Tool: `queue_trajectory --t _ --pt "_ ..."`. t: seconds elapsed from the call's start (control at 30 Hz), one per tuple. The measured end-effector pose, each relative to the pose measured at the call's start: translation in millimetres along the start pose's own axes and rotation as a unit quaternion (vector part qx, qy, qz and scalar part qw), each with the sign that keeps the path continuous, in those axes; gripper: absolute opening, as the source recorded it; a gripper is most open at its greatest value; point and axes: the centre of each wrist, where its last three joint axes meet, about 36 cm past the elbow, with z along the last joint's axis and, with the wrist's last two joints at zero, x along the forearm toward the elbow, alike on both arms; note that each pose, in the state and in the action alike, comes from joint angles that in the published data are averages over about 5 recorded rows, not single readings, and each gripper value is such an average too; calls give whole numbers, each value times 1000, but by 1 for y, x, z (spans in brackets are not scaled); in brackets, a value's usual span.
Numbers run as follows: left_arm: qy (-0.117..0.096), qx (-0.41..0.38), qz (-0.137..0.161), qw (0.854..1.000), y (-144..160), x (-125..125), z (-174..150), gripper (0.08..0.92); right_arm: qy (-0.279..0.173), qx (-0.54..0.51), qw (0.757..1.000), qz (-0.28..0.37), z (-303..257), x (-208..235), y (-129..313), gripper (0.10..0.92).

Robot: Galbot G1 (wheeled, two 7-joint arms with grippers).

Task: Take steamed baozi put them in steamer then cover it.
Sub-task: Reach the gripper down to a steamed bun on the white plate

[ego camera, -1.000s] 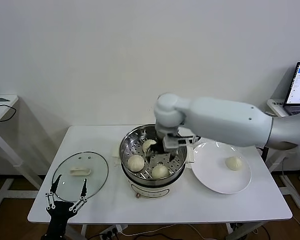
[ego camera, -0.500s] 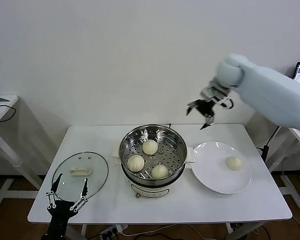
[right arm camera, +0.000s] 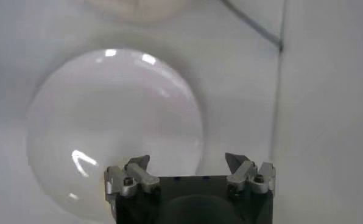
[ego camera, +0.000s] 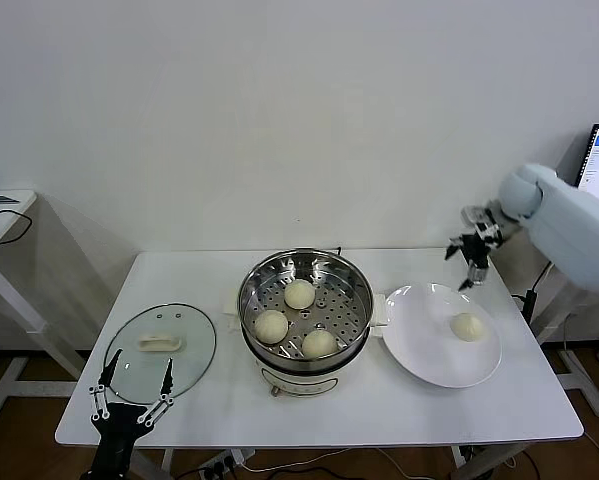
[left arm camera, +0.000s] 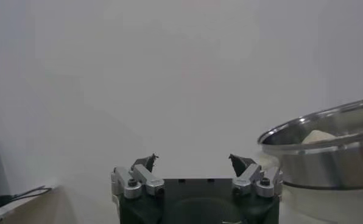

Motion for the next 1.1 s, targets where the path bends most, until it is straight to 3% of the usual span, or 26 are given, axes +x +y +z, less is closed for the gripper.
queue_trajectory --t 0.4,0.93,1.1 --pt "6 -2 -4 1000 -2 2 4 823 12 -45 999 -20 26 -60 31 823" --pt "15 -5 2 1000 -5 5 11 823 18 -62 997 -32 32 -93 48 820" --pt "16 -4 3 1000 -6 4 11 823 17 -64 997 -30 30 -97 49 745"
